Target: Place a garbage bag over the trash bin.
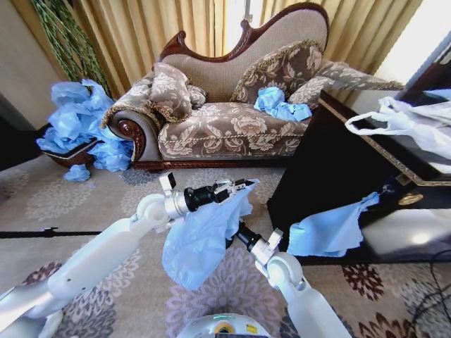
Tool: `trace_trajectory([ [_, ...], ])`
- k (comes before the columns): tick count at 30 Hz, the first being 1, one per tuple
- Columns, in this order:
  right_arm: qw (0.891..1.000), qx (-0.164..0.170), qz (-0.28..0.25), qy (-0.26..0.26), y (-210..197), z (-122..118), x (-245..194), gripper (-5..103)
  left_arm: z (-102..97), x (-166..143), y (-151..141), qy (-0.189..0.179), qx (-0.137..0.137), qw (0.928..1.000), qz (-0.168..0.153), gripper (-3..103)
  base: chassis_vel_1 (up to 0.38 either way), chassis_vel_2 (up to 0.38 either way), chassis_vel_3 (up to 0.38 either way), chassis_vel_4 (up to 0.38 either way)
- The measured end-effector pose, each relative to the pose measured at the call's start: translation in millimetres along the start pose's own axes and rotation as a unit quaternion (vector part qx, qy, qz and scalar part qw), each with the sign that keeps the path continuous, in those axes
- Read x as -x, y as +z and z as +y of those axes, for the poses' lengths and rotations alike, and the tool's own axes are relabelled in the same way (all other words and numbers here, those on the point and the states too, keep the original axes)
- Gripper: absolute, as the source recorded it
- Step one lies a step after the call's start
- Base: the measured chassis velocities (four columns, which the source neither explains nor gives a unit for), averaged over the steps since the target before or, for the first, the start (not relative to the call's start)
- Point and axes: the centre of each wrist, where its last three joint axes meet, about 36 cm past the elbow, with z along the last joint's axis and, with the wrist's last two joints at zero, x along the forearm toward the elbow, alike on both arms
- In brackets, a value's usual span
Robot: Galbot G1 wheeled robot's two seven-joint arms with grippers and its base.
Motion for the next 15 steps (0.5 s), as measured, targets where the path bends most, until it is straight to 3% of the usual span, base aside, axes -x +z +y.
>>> trace_trajectory([
  [7, 1.000, -0.029, 0.006, -0.008, -1, -4, 10, 0, -3.7, 25, 15, 0.034, -0.020, 0.9983, 0.043, 0, 0.000, 0.000, 0.000, 0.000],
  [15, 0.999, -0.029, -0.006, 0.025, 7, -20, 18, 0, -9.5, 37, 31, 0.044, -0.037, 0.9971, 0.050, 0, 0.000, 0.000, 0.000, 0.000],
])
